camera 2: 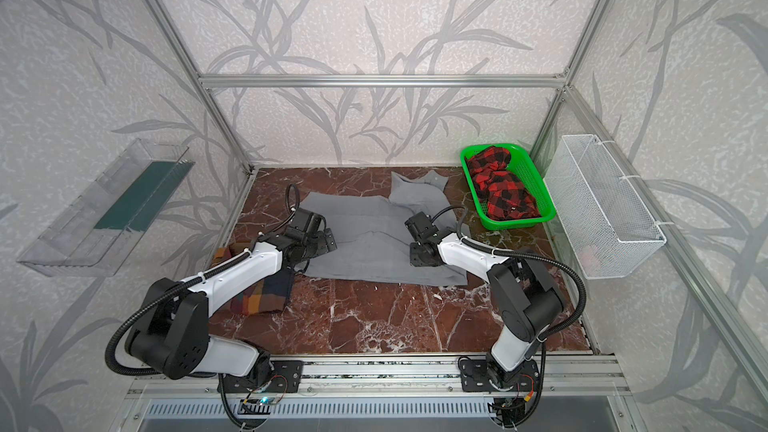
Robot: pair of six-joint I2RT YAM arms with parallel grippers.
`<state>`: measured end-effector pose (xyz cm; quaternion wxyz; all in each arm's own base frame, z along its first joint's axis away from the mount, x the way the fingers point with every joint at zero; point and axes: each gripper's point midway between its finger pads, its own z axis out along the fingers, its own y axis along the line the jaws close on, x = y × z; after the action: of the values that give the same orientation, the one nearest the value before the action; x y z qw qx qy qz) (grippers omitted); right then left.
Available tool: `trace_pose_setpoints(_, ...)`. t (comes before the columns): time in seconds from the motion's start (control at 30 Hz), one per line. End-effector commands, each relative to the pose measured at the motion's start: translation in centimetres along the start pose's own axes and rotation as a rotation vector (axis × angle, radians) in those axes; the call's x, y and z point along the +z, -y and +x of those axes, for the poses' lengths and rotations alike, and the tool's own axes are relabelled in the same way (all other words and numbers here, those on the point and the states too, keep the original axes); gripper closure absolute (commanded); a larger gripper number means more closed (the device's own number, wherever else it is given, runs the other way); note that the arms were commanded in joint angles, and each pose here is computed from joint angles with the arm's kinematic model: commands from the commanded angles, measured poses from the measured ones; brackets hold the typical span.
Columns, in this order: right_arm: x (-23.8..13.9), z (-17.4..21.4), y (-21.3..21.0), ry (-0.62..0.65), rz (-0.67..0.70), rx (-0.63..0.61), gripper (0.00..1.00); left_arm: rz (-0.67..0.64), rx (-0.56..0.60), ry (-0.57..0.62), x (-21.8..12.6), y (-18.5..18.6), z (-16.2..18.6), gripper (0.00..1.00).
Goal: Fold and stack the long sleeve shirts
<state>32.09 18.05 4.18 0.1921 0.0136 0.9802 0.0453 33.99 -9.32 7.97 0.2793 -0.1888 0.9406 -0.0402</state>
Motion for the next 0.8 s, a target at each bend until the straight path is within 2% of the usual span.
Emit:
trace_pose_setpoints(0.0, 0.4, 1.7, 2.3, -0.040, 0.091, 0.076, 0.62, -0.002, -0.038, -0.036, 0.6, 0.3, 0.9, 0.01)
trace_pose_setpoints(0.23, 1.4, 3.8, 5.2, -0.092, 0.195, 0.120, 0.61, 0.012, -0.050, -0.088, 1.9, 1.0, 3.3, 0.01)
trace_pose_setpoints(0.33, 2.5, 5.4, 6.6, -0.154, 0.232, 0.158, 0.61, 0.022, -0.054, -0.102, 2.3, 1.4, 4.6, 0.01)
trace_pose_setpoints(0.53, 3.3, 7.7, 8.1, -0.216, 0.217, 0.215, 0.63, 0.024, -0.020, -0.125, 2.7, 2.5, 6.8, 0.01)
trace_pose_setpoints(0.77, 1.5, 8.1, 8.6, -0.179, 0.198, 0.253, 0.63, 0.051, -0.024, -0.147, 2.5, 3.6, 9.6, 0.01)
